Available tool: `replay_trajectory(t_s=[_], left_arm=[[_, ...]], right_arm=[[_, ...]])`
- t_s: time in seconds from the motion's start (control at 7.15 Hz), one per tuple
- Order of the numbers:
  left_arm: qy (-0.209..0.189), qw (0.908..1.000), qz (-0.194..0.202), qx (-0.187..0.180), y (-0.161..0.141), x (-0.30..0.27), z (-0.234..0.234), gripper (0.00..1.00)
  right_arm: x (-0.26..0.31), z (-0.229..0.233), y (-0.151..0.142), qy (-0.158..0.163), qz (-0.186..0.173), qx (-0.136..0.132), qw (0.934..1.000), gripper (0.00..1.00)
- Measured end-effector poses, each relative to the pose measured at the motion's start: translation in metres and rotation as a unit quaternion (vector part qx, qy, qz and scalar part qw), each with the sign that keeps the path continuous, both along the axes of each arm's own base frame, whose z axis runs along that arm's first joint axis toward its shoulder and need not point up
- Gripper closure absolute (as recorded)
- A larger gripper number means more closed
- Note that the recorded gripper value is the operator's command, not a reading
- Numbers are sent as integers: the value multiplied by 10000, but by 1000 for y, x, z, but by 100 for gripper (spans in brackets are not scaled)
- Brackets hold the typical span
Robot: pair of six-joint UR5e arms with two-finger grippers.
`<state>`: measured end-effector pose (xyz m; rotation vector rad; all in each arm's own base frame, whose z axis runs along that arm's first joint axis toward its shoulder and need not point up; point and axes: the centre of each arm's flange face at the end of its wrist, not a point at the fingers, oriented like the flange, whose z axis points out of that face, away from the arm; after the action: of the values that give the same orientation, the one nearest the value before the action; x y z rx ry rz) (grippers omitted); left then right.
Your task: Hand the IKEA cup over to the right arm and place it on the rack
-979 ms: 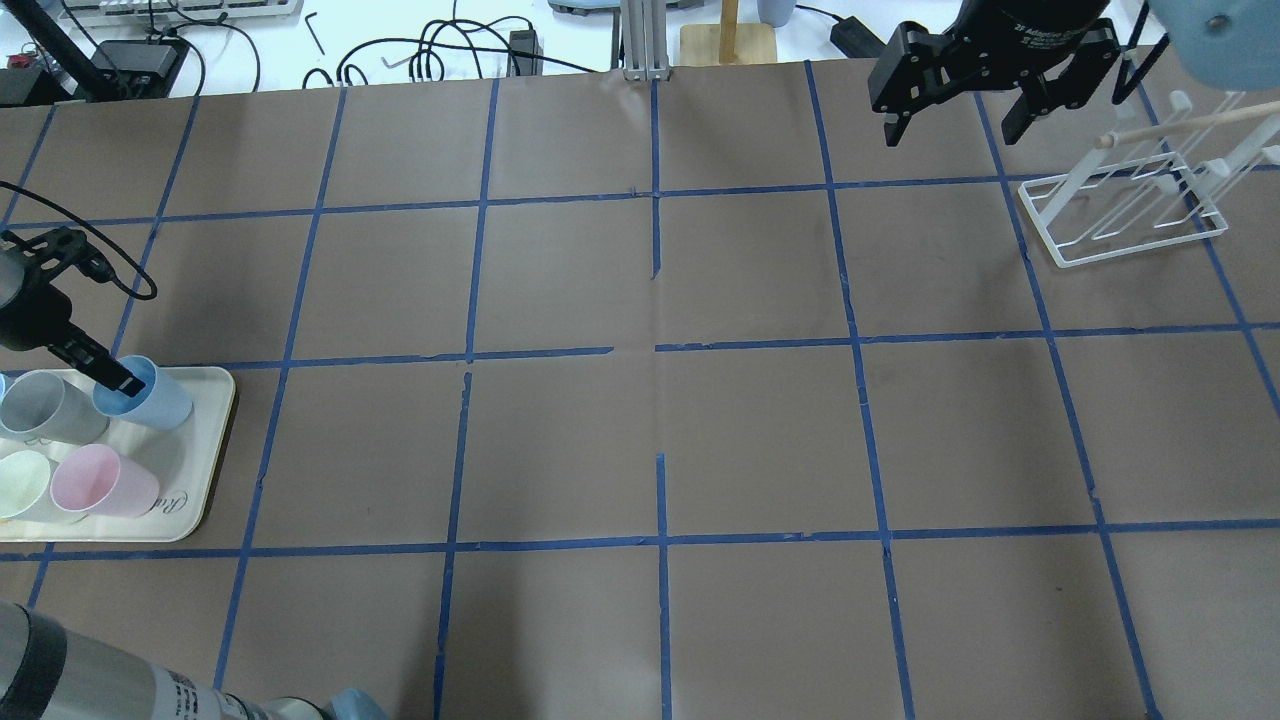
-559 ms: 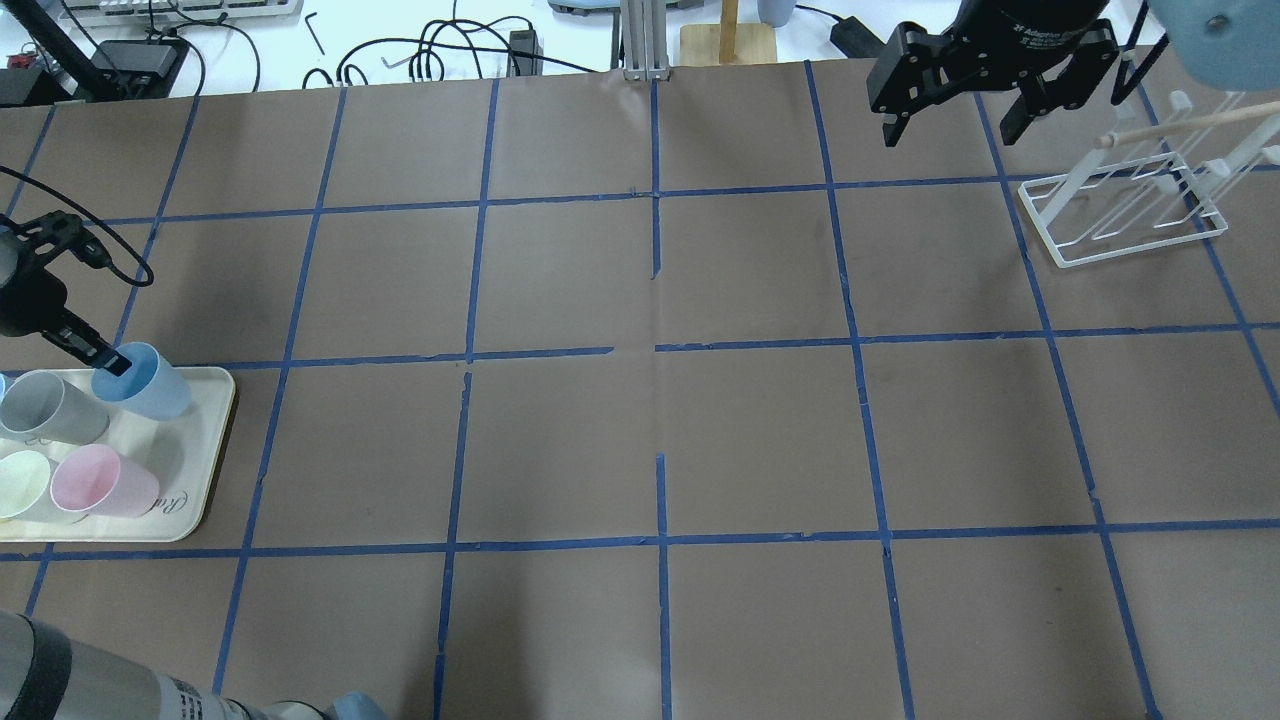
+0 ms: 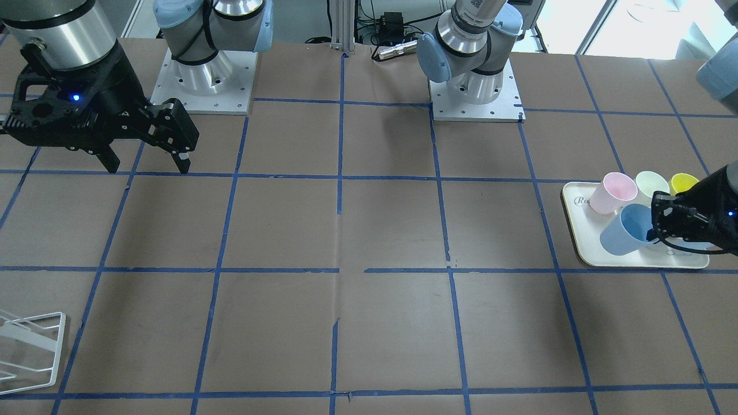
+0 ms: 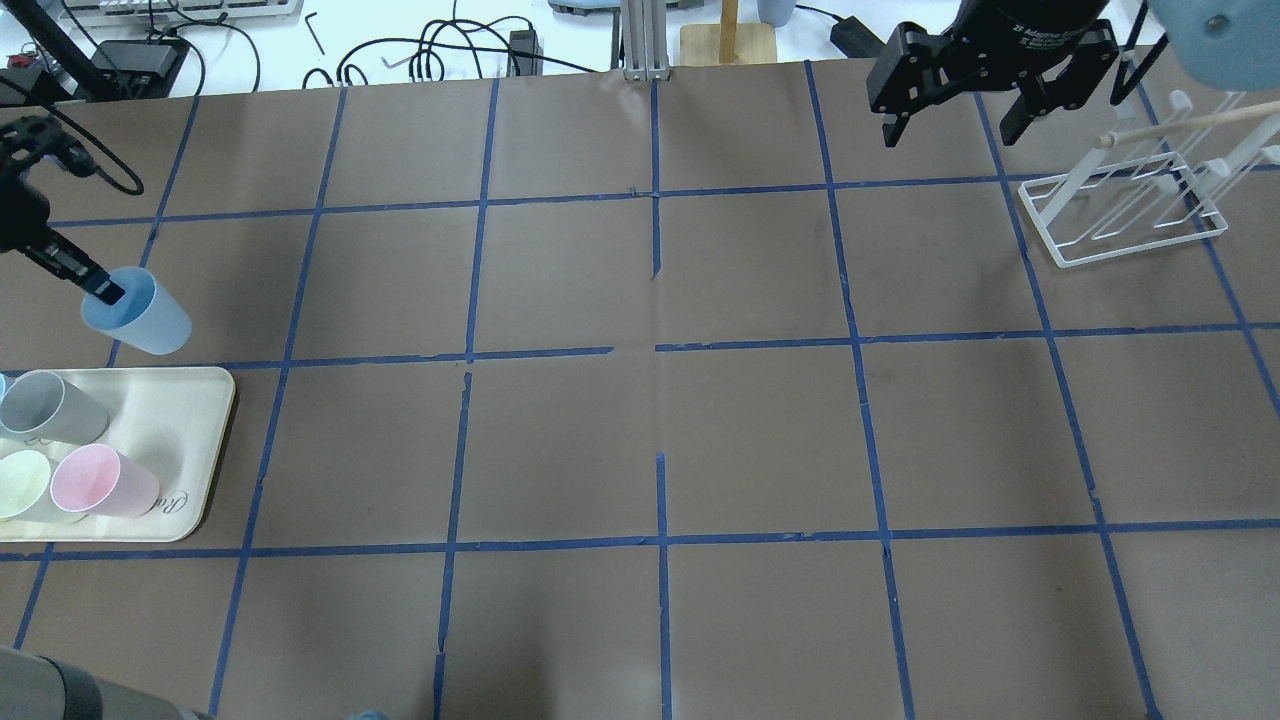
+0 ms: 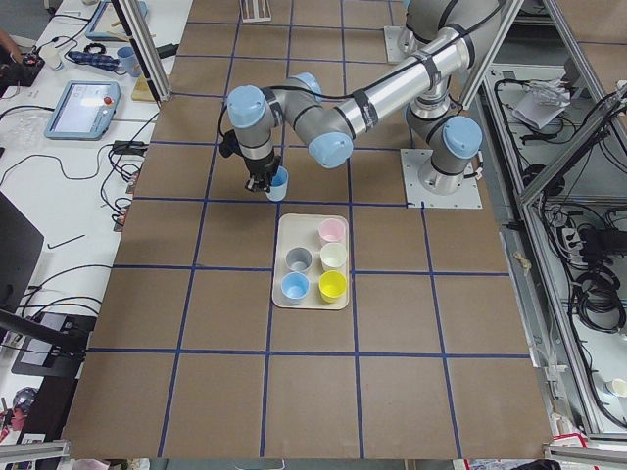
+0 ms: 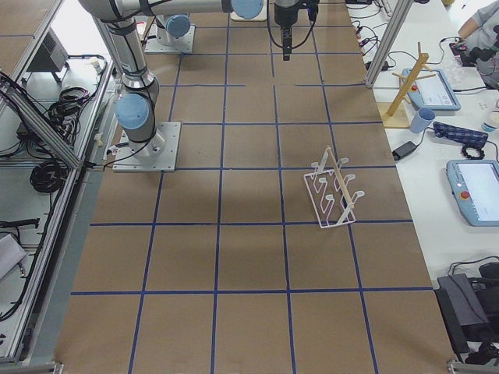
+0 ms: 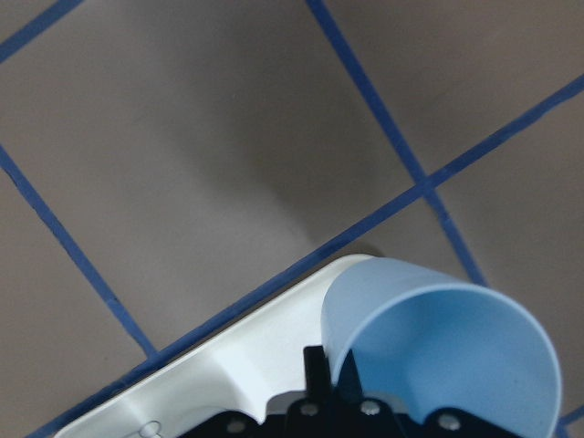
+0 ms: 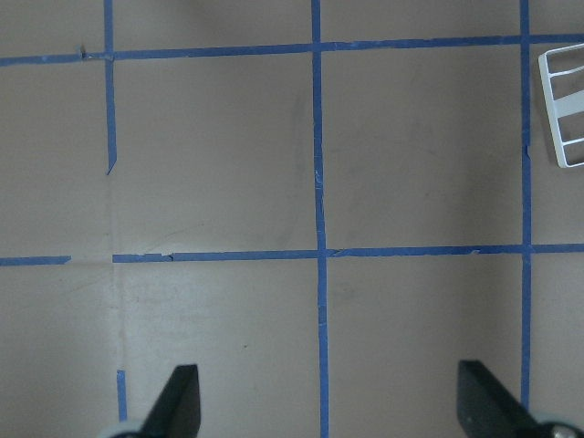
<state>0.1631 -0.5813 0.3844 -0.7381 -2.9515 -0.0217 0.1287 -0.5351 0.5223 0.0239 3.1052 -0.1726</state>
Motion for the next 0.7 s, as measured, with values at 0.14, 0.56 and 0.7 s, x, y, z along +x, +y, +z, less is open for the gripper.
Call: replay_trajectory(t_s=[0.14,0.56,0.7], left_arm=[[219,9994,254,-6,-4,-40,19,100],[805,9935,790,124,-1,-164,41,100],[992,9906,914,224,3,-201,40,100]], right_arm=[[-1,0,0,8,13,-4,10000,0],[-4,0,-2,4,108,-8,9999,0],[-10,-1,-3,9,224,-6,9997,0]])
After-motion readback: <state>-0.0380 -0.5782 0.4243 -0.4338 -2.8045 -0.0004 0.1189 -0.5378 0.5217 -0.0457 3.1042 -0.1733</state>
